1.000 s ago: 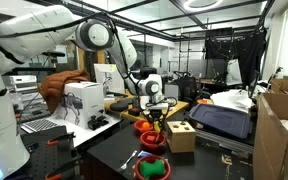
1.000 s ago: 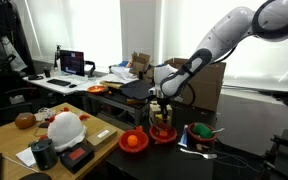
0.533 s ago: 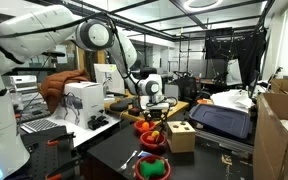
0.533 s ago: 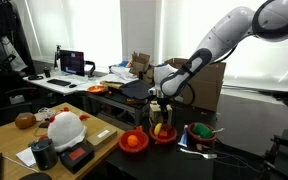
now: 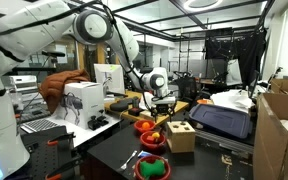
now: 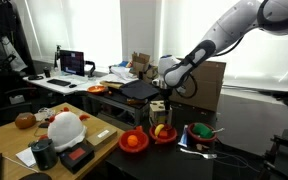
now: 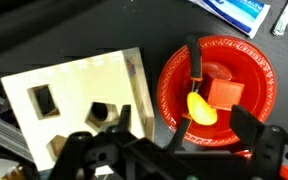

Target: Pick up the banana and put it in the bowl on the middle of the two other bowls

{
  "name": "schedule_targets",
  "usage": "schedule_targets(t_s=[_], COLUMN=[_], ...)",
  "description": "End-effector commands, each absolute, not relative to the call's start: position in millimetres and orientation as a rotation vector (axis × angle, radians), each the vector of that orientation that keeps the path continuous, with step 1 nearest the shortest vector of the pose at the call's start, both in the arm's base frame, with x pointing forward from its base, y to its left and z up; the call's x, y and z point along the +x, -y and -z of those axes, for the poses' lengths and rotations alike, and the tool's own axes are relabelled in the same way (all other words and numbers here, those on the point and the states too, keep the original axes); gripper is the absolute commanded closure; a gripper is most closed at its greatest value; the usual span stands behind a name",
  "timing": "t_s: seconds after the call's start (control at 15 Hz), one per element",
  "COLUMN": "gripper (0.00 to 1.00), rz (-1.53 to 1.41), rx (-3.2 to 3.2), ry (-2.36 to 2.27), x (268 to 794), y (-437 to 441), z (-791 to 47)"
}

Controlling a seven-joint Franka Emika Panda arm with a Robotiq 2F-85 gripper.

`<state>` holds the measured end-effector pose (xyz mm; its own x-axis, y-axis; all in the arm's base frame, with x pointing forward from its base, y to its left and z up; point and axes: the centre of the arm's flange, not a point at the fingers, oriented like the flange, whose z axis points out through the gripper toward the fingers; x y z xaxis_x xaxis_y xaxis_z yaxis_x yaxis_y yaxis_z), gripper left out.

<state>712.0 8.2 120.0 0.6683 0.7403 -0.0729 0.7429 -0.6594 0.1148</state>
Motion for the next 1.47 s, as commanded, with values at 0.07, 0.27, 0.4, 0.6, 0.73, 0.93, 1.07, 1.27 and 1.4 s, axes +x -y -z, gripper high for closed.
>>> schedule_targets(t_s=[0.07,0.27,0.4,0.6,0.73,0.93,1.07,1.27,1.4], gripper=[0.00,0.00,0.00,0.00,0.00,0.00,0.00,0.00,0.00], rz=[0.008,-0.004,-0.022,-0.025,-0.026,-0.048,-0.053,-0.037,-0.052], rx=[2.742,2.710,2.679,2.638,2.614,2.581,2.554,2.538,2.537], ry=[-1.199,-1.168,-1.161,-1.151,-1.152,-1.135,-1.124,-1.129,-1.127], x=[686.8,681.1,677.4,670.4,667.3,666.8,665.4,667.4,667.6], y=[15.1,23.6,27.5,32.8,38.8,49.5,56.2,60.0,63.9], z=[-188.7,-225.5,-247.4,-270.9,-286.9,-307.3,-316.8,-320.9,-330.7])
